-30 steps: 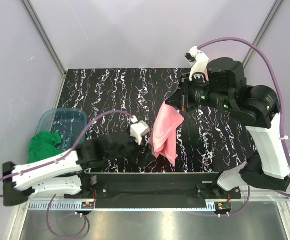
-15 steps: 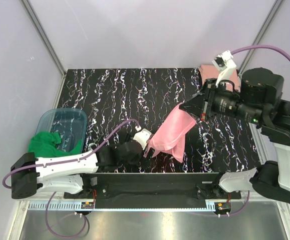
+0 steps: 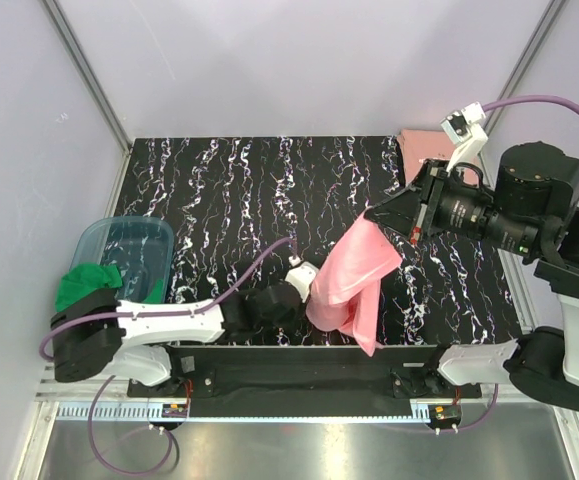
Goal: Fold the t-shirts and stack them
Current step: Flatten the tshirt out
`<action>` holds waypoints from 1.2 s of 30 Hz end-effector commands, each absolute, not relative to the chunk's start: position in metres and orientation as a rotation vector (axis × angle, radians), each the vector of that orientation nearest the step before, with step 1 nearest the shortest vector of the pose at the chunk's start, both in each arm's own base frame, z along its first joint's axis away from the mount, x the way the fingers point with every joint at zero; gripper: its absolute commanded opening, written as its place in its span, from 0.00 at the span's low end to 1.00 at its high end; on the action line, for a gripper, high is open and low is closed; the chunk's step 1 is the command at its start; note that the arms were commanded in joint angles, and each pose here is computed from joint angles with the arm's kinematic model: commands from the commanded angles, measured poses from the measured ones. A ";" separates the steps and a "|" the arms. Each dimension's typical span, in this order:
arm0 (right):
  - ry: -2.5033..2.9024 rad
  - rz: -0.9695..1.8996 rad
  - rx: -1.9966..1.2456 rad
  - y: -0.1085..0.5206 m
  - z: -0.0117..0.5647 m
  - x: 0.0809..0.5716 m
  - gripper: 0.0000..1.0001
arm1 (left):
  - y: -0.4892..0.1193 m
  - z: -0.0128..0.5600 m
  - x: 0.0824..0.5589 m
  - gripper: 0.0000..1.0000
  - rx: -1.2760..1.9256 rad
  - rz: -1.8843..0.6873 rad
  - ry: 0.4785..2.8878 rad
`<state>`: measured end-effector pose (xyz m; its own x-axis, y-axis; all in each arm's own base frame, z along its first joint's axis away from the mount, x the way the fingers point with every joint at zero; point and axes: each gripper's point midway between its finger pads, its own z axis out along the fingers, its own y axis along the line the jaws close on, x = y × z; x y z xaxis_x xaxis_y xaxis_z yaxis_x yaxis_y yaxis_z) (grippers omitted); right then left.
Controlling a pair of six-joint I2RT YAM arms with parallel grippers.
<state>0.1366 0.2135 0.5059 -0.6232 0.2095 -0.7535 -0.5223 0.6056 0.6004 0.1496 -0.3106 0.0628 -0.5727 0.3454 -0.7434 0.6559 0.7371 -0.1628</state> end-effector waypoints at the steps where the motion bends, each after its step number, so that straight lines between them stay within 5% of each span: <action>1: 1.882 1.069 -0.174 0.195 0.525 0.137 0.00 | -0.323 0.116 0.165 0.00 0.617 -0.677 2.102; 7: 1.904 0.963 -0.140 0.183 0.513 0.147 0.00 | -0.269 0.166 0.172 0.00 0.451 -0.703 2.034; 8: 1.889 0.978 -0.142 0.186 0.517 0.148 0.00 | -0.270 0.171 0.169 0.08 0.454 -0.739 2.019; 9: 1.881 1.006 -0.155 0.189 0.520 0.145 0.00 | -0.272 0.169 0.160 0.58 0.486 -0.796 2.024; 10: 1.876 1.021 -0.158 0.191 0.523 0.145 0.00 | -0.275 0.167 0.155 0.74 0.494 -0.828 2.028; 13: 1.856 1.075 -0.163 0.197 0.532 0.141 0.00 | -0.290 0.155 0.138 0.96 0.583 -0.958 2.007; 26: 1.786 1.274 -0.173 0.206 0.558 0.120 0.00 | -0.367 0.139 0.145 0.99 0.854 -1.080 1.878; 28: 1.785 1.287 -0.165 0.207 0.559 0.120 0.00 | -0.374 0.142 0.149 0.96 0.868 -1.104 1.862; 30: 1.788 1.280 -0.156 0.206 0.558 0.121 0.00 | -0.381 0.144 0.155 0.72 0.875 -1.128 1.870; 32: 1.798 1.257 -0.154 0.204 0.555 0.122 0.00 | -0.376 0.141 0.163 0.35 0.848 -1.112 1.914; 33: 1.797 1.233 -0.165 0.203 0.553 0.124 0.00 | -0.368 0.139 0.178 0.01 0.789 -1.062 1.947; 36: 1.856 1.109 -0.190 0.194 0.530 0.130 0.00 | -0.328 0.133 0.201 0.00 0.675 -0.900 2.046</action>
<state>0.1247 0.2023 0.5323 -0.6018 0.3159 -0.7335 -0.5264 0.5338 0.6618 0.1734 -0.3475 0.1086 -0.5682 0.2179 -0.7936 0.7529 0.5268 -0.3945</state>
